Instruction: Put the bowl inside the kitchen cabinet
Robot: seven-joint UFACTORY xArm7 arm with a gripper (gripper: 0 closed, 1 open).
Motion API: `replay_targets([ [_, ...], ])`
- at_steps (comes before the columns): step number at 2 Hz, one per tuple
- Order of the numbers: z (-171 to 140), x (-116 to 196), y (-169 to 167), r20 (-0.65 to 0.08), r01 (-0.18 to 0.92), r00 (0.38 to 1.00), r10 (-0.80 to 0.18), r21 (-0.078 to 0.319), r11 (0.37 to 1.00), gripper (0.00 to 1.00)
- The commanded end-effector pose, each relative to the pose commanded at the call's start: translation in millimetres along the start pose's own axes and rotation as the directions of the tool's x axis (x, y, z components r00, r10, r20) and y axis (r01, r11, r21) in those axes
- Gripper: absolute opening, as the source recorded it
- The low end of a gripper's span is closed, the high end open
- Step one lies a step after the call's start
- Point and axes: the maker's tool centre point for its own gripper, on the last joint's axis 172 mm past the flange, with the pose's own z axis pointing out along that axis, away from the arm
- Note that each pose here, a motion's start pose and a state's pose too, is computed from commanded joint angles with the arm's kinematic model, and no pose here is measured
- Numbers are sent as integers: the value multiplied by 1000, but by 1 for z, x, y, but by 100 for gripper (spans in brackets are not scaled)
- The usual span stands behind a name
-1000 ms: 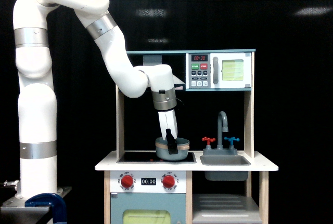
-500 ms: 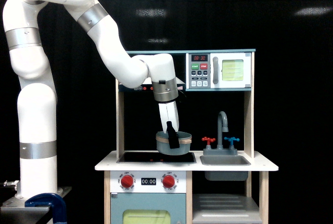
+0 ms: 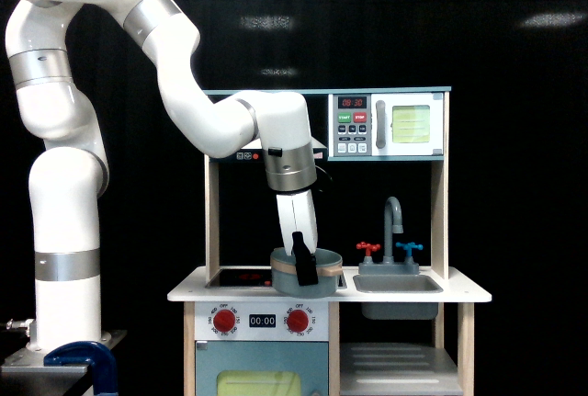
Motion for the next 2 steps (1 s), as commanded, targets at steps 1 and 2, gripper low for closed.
replay_targets([
  [1,32,13,91,0,0,1000,0,0,1000,0],
  [2,103,59,104,0,0,1000,0,0,1000,0],
])
